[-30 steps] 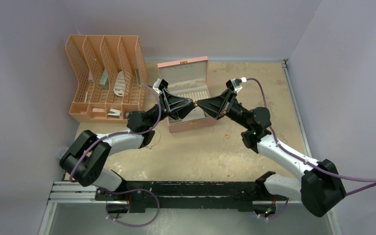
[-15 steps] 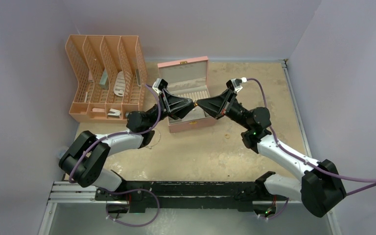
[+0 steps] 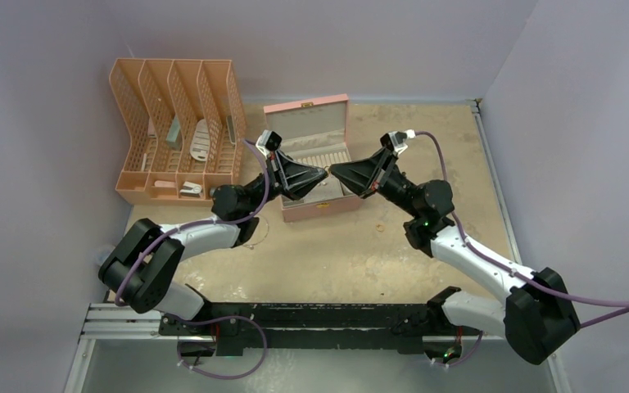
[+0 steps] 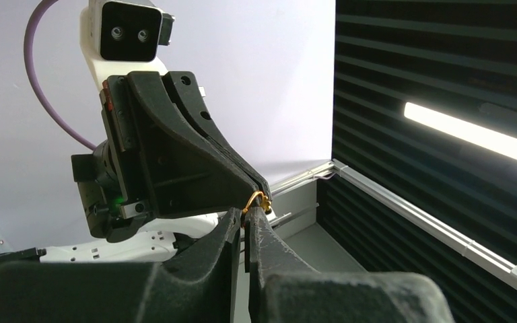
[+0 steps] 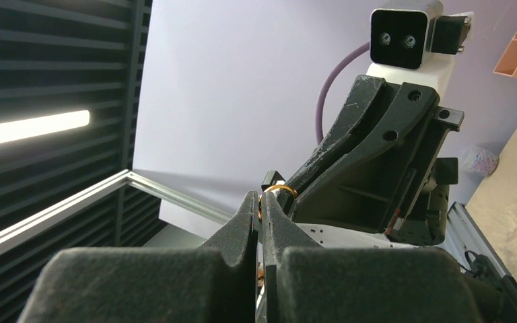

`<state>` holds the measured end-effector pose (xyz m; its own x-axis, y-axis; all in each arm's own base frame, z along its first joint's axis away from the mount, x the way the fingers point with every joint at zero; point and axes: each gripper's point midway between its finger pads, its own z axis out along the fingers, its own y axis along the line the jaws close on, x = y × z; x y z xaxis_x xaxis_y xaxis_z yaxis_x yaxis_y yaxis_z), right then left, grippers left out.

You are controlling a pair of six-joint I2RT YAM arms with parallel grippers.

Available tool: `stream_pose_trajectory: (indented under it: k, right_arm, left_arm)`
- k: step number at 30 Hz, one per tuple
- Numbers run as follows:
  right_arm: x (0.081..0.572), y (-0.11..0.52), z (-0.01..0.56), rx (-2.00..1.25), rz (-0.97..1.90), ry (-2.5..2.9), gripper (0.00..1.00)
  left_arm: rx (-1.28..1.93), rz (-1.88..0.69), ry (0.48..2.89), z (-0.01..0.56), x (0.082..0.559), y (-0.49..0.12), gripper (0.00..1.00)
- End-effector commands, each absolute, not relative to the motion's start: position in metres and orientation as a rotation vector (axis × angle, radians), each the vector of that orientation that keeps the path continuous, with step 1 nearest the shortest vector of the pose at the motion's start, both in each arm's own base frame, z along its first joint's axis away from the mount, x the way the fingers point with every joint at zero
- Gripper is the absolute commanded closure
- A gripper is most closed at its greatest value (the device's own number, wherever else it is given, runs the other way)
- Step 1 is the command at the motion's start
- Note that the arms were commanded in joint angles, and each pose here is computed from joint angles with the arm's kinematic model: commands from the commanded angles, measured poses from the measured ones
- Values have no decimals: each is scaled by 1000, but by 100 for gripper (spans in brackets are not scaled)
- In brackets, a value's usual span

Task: Organize the mixed jewelry

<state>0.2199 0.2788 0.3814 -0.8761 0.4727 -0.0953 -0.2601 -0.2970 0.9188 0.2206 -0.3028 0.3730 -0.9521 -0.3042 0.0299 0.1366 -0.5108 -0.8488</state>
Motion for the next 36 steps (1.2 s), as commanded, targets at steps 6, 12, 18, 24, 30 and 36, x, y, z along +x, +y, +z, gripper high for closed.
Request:
stream_pose_trajectory:
  k: [6, 12, 18, 24, 30, 36]
  right_arm:
    - [215, 271, 382, 284, 2180, 1466, 94]
    - [210, 257, 387, 282, 2102, 1418, 54]
    - [231, 252, 367, 277, 1748, 1555, 41]
    - [250, 245, 342, 116, 1405, 1631, 34]
    - [246, 265, 313, -17, 1442, 1709, 33]
    - [215, 269, 338, -144, 1636, 1517, 33]
  left_arm:
    - [-54, -2520, 1164, 416, 196, -285, 100]
    - [-50, -2443, 1220, 397, 195, -288, 100]
    - [-93, -2321, 1338, 353, 191, -286, 100]
    - [-63, -2047, 1515, 311, 198, -290, 100]
    - [-143, -1870, 1636, 291, 212, -285, 100]
    - [-230, -1887, 1702, 275, 219, -289, 100]
